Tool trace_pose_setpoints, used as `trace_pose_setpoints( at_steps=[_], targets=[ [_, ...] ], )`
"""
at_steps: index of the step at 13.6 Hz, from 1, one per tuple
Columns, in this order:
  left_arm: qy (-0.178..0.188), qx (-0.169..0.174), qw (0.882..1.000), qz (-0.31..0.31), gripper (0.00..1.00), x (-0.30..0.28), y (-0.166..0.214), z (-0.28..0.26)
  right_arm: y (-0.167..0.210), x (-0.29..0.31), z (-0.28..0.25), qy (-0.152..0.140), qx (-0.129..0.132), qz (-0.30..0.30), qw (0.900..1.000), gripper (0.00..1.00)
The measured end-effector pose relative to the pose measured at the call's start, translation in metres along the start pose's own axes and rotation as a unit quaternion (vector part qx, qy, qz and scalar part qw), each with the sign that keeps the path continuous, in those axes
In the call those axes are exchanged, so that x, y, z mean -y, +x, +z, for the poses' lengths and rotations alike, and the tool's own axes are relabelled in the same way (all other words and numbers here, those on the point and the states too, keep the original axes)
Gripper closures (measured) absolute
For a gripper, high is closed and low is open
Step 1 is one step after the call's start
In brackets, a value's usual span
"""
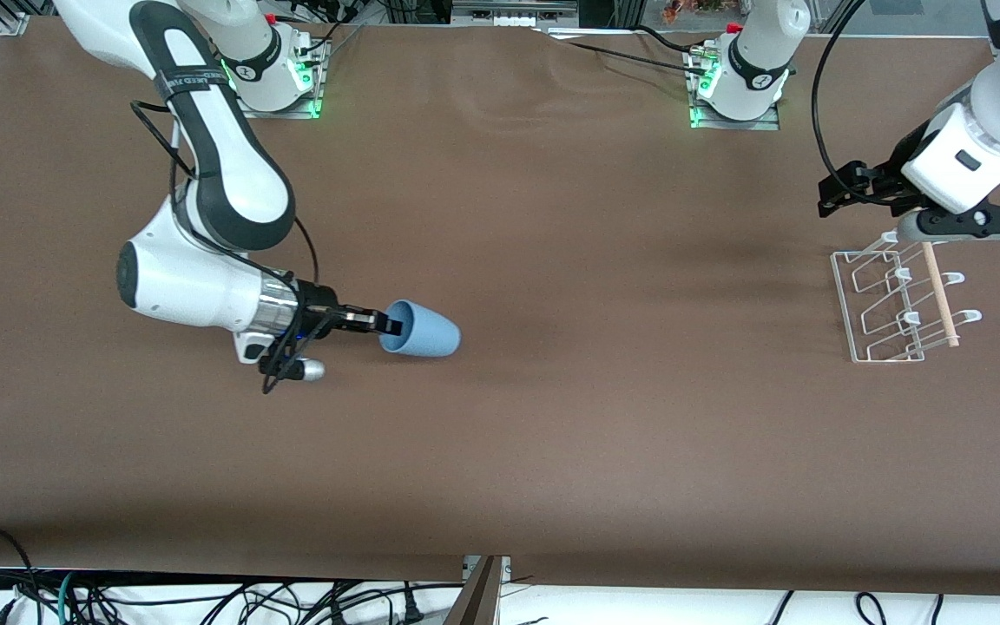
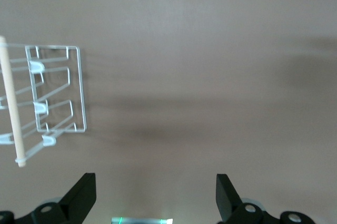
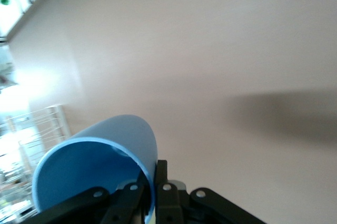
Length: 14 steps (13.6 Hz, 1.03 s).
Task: Transfer cup to left arm and place on rack
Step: 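Lift the cup with the right gripper while the left gripper approaches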
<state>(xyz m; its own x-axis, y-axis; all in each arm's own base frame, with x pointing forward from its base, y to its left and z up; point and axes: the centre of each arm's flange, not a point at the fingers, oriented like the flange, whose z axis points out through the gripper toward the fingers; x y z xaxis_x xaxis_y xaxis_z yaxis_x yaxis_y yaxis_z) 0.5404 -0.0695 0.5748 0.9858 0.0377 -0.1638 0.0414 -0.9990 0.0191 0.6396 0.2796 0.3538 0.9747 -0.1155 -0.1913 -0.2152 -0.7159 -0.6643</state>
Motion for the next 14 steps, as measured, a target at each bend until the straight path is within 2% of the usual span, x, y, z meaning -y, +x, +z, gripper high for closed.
trace_pose_setpoints(
  at_steps=[2, 5, 8, 11, 14],
  targets=[
    [-0.013, 0.028, 0.999, 0.035, 0.00, -0.009, 0.001, 0.012, -0.007, 0.030, 0.019, 0.040, 0.013, 0.002, 0.999, 0.94],
    [-0.032, 0.050, 0.992, 0.115, 0.00, -0.029, 0.007, 0.031, -0.020, 0.074, 0.041, 0.093, 0.029, -0.001, 0.995, 0.94],
    [-0.032, 0.049, 0.981, 0.186, 0.00, -0.063, 0.013, 0.045, -0.036, 0.104, 0.062, 0.127, 0.048, -0.001, 0.991, 0.94],
    [-0.067, 0.034, 0.957, 0.279, 0.00, -0.083, 0.029, 0.048, -0.046, 0.125, 0.073, 0.157, 0.060, 0.003, 0.986, 0.94],
    [-0.106, -0.003, 0.916, 0.388, 0.00, -0.088, 0.047, 0.053, -0.049, 0.140, 0.083, 0.175, 0.068, 0.001, 0.982, 0.94]
  ],
)
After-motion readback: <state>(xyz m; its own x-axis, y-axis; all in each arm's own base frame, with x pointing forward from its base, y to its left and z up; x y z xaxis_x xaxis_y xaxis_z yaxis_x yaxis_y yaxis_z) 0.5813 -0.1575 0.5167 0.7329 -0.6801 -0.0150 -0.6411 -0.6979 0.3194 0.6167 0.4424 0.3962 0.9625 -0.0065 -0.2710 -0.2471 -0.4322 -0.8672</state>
